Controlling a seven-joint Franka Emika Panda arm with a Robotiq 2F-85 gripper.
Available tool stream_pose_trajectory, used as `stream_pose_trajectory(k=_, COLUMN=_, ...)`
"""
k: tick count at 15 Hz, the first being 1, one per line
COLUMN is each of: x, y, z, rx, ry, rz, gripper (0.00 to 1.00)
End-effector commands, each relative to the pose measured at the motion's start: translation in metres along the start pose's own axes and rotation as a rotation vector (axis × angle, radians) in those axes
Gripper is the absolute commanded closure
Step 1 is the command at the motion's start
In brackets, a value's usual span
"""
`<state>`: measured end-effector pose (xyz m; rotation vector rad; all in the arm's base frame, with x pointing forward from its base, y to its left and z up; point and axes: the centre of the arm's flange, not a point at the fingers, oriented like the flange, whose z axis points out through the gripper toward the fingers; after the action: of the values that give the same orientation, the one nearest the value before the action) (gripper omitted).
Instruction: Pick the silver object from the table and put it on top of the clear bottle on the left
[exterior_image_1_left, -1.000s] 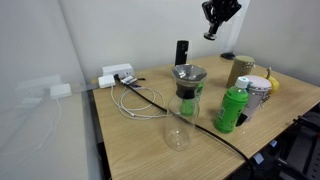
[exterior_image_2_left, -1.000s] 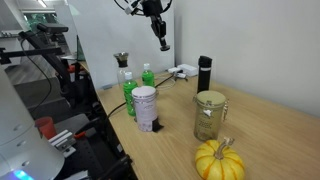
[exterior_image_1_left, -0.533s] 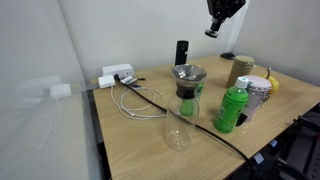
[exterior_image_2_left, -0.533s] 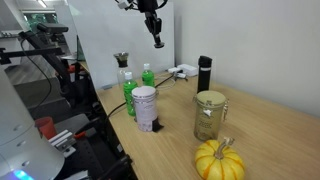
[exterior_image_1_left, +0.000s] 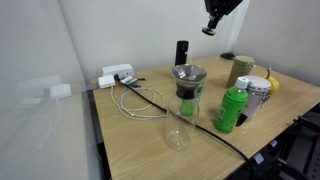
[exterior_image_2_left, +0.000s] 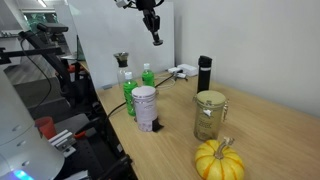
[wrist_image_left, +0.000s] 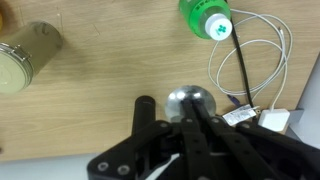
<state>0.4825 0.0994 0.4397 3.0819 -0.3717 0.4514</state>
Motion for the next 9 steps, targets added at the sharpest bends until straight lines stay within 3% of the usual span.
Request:
stream_pose_trajectory(k=1, x=0.007, y=-0.024, z=-0.021, rx=-0.005, ry=0.004, rz=-0.09, gripper=0.99)
stream_pose_trajectory(k=9, x=-0.007, y=-0.077, z=-0.043, rx=0.111, ry=-0.044, rz=-0.37, gripper=0.99)
